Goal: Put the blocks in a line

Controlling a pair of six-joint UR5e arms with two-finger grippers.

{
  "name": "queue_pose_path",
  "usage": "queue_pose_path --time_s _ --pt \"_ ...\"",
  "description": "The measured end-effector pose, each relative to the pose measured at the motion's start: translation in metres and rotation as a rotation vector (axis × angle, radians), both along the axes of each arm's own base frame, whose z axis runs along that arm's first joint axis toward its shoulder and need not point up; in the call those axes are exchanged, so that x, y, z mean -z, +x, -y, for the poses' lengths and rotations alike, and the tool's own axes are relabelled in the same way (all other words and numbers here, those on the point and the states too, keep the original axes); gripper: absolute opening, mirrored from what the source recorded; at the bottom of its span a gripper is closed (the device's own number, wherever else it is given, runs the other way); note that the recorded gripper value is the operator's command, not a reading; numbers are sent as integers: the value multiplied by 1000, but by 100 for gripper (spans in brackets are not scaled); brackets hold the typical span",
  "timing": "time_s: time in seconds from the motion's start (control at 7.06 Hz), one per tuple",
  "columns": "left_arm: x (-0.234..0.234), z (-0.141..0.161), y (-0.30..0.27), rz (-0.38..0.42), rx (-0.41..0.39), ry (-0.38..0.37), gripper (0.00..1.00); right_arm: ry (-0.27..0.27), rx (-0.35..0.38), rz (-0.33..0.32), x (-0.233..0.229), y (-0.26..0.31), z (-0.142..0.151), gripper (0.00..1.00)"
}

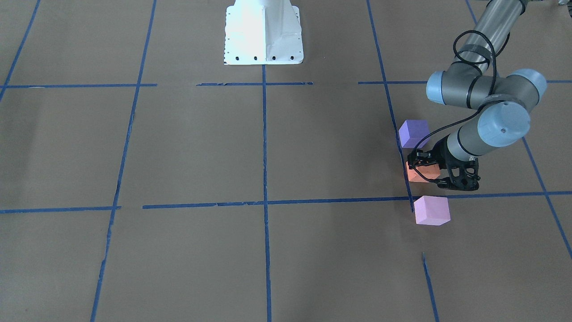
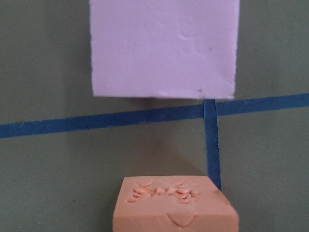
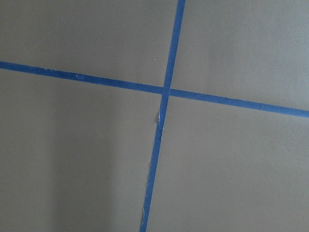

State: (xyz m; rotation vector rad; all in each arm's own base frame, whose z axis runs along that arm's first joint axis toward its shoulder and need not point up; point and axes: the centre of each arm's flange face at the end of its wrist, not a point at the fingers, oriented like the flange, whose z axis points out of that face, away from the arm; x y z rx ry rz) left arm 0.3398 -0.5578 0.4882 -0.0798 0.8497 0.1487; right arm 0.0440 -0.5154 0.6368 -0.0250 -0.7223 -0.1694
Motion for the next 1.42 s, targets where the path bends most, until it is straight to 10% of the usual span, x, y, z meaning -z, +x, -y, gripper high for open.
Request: queue_pose_path --time_s 1.42 --pt "69 10 -83 52 149 62 100 0 0 0 0 0 0 100"
